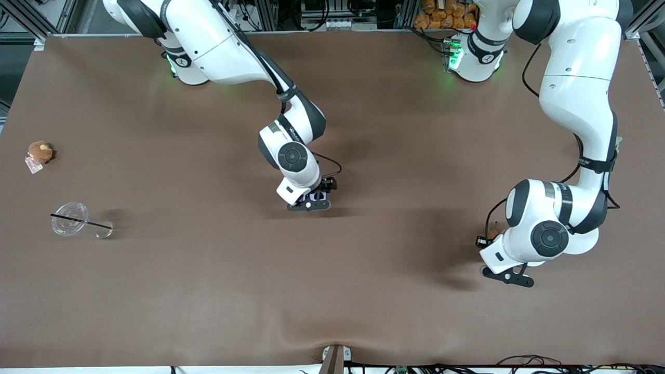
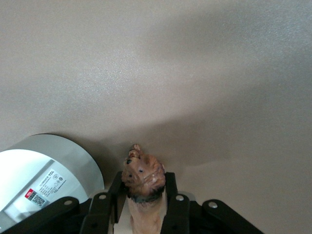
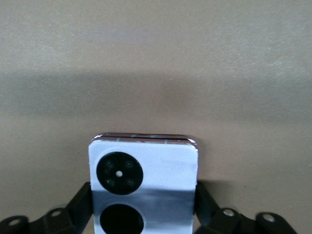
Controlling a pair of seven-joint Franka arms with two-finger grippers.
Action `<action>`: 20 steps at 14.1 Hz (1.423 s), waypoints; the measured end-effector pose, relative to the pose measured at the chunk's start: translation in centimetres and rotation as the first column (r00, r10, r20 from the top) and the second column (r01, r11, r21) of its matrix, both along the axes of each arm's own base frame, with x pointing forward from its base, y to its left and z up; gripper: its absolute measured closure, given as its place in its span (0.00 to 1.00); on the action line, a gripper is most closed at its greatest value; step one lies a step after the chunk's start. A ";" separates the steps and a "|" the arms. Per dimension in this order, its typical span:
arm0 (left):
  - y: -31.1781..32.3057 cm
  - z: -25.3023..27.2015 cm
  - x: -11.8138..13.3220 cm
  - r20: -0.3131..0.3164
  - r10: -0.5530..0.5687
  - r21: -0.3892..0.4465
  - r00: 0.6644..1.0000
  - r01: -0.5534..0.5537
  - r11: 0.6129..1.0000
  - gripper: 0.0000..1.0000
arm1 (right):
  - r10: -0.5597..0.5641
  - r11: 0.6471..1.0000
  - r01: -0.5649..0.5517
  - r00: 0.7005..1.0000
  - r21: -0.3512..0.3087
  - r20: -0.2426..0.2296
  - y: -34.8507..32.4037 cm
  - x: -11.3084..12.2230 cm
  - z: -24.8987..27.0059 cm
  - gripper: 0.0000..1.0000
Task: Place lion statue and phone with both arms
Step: 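Grasp the white phone with the right gripper while the left gripper carries the lion, then set the lion beside the white cylinder while the right gripper lifts the phone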
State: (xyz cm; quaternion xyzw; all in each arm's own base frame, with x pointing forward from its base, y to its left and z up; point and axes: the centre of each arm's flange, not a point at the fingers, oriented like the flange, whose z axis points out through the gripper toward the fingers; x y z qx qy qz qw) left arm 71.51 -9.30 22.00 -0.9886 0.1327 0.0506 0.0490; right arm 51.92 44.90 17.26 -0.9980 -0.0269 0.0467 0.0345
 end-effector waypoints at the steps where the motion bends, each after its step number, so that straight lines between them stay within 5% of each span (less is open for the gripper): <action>1: 0.0 0.0 0.0 0.000 0.000 0.000 1.000 0.000 1.000 0.63 | 0.005 1.000 -0.005 1.000 -0.003 0.004 0.1 0.0 0.0 0.15; 5: 0.1 0.2 0.2 0.009 0.001 -0.002 1.000 -0.001 1.000 0.31 | -0.001 1.000 0.001 1.000 -0.016 0.007 -0.5 0.6 0.2 0.15; 8: -0.7 2.7 0.9 0.052 -0.006 -0.015 0.999 0.007 1.000 0.01 | -0.032 0.997 0.027 0.998 -0.068 -0.062 -2.2 3.3 2.8 0.15; 11: -1.2 7.5 1.2 0.109 -0.012 -0.022 0.994 0.014 1.000 0.00 | -0.103 0.992 0.097 0.991 -0.077 -0.081 -6.2 7.3 6.2 0.15; 16: -2.0 17.5 -1.3 0.073 -0.014 0.011 0.997 0.014 1.000 0.00 | -0.175 0.983 0.171 0.981 -0.062 -0.078 -18.0 13.4 10.0 0.15; 20: -2.4 23.7 -3.6 0.069 -0.016 0.023 0.998 0.014 1.000 0.00 | -0.176 0.981 0.166 0.979 -0.101 -0.106 -28.4 15.8 11.2 0.15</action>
